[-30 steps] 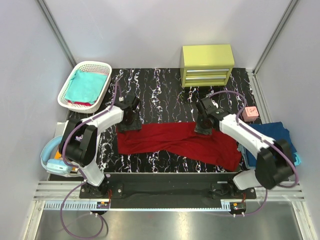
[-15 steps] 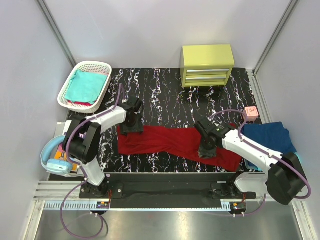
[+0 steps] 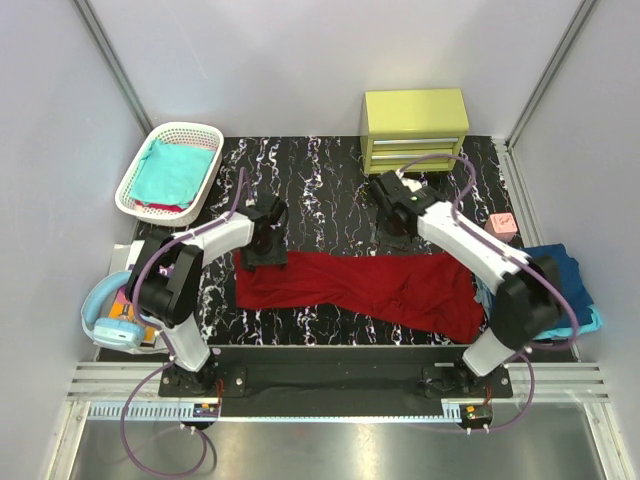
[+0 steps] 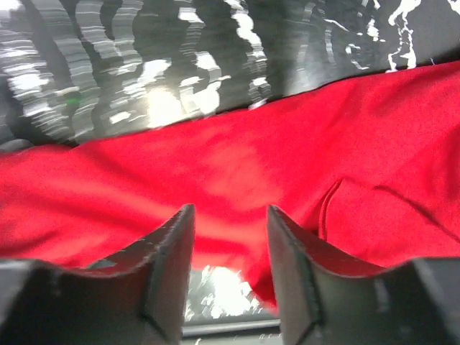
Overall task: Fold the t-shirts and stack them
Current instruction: Rotate the tshirt 90 degrees
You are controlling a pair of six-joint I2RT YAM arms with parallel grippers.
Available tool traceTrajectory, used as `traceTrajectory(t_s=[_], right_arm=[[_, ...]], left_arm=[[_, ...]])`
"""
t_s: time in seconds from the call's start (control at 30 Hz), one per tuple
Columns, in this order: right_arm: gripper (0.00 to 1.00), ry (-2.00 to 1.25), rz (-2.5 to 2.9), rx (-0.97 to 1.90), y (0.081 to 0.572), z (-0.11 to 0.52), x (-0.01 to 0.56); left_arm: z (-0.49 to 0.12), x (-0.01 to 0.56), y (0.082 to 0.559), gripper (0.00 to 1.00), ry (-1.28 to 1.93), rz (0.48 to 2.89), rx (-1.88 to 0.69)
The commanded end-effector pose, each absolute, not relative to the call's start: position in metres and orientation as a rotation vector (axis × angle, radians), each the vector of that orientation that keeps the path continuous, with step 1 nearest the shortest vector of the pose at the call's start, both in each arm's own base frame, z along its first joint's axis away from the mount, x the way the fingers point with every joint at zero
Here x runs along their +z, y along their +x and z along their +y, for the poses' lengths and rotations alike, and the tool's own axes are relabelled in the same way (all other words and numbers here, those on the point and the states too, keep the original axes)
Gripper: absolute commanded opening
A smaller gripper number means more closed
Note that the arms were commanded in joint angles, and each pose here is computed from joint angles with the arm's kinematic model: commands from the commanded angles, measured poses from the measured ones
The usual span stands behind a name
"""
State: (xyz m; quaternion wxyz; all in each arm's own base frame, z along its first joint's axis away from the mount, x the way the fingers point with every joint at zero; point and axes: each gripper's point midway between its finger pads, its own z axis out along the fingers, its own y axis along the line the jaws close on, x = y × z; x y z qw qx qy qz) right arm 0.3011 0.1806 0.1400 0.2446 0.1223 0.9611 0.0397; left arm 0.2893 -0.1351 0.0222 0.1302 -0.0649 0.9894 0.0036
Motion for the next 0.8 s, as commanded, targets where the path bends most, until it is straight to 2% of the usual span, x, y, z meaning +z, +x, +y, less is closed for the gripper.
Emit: traceTrajectory(t_s=[0.0, 0.17, 0.63, 0.77], right_arm=[[0.49, 0.34, 2.7, -0.102, 0.316, 0.152, 0.092], [0.39, 0.561, 2.771, -0.189, 0.311, 0.104, 0.047], [0.4, 0.578, 2.886, -0.161, 0.28, 0.105, 0.01], [0.36, 0.565, 2.893, -0.18, 0.278, 0.102, 0.001]], left_arm=[[-0.146, 0.041, 0.293, 0.7, -0.151, 2.831, -0.081], [-0.151, 0.048, 0.283, 0.7, -0.134, 2.839, -0.153], [-0.151, 0.041, 0.259, 0.69, -0.084, 2.89, -0.176], [-0.149, 0.036, 0.253, 0.68, -0.086, 2.903, -0.157]])
